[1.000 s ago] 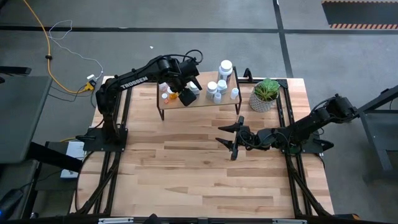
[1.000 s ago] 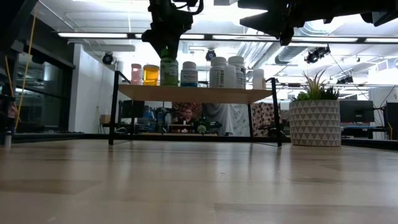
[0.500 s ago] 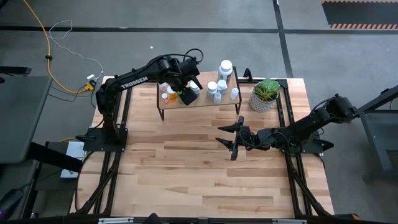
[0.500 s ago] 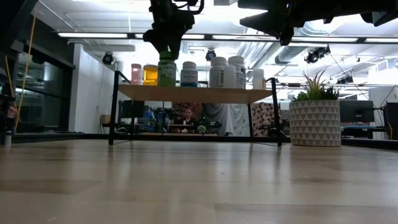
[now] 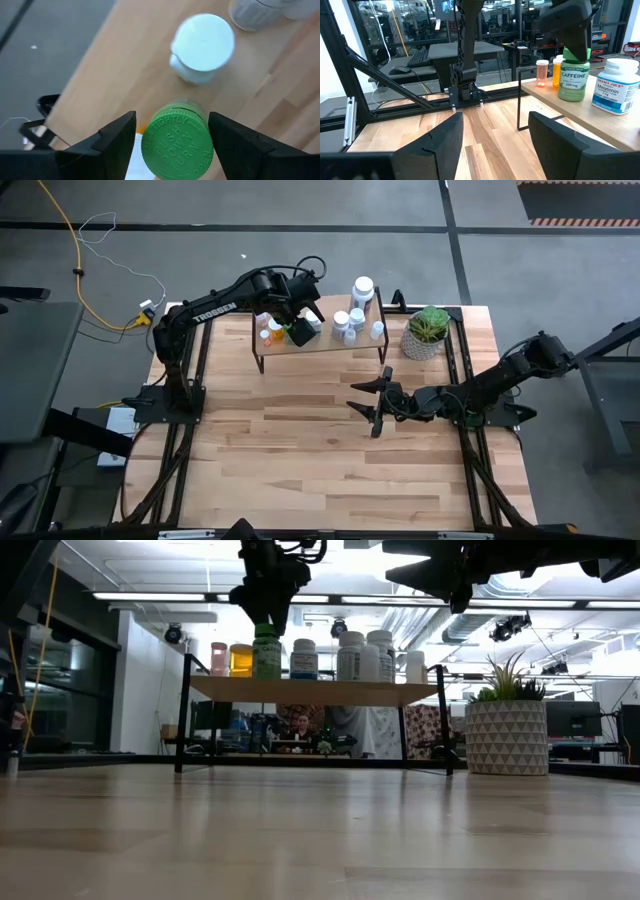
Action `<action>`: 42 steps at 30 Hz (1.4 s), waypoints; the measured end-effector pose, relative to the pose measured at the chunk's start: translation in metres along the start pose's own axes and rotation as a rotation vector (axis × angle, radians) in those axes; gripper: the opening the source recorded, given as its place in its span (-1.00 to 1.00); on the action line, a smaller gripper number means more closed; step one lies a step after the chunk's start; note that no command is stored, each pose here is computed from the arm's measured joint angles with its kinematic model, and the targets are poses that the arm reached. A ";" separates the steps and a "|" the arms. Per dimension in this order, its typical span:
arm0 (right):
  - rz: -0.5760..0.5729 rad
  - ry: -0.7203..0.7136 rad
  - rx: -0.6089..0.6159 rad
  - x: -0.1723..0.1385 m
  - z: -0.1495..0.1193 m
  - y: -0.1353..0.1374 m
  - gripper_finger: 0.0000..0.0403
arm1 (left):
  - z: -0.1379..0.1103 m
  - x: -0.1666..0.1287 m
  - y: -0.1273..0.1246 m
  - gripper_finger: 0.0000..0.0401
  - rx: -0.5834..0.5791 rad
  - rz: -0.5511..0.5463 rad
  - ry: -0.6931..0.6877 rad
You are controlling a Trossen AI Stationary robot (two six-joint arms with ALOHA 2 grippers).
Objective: Pick and place medicine bottles onto shelf by color
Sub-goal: Put the green pill bottle on the shelf, then return to Home Position
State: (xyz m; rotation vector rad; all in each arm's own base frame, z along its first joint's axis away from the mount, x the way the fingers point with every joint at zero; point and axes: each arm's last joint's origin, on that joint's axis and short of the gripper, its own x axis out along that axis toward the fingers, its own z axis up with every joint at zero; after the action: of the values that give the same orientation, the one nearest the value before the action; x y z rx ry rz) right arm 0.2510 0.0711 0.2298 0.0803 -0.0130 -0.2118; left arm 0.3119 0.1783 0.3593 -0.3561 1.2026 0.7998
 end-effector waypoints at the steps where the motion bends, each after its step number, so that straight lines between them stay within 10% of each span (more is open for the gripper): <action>1: 0.000 0.000 0.000 0.000 0.000 0.000 0.07 | 0.000 0.000 0.000 0.19 -0.001 0.013 -0.006; 17: 0.000 0.000 0.000 0.000 0.000 0.000 0.07 | 0.006 -0.002 -0.002 0.19 -0.038 -0.057 -0.063; 31: -0.001 0.008 0.014 0.000 -0.001 0.000 0.07 | 0.006 -0.071 0.007 0.19 -0.104 -0.133 -0.471; 42: -0.006 0.053 0.047 0.000 -0.006 -0.001 0.07 | -0.086 -0.095 -0.050 0.19 0.087 -0.356 -0.849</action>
State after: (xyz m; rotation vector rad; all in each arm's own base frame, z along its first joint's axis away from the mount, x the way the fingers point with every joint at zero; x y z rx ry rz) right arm 0.2509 0.0710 0.2240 0.1332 0.0348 -0.2156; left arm 0.2757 0.0554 0.4088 -0.1206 0.3579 0.4937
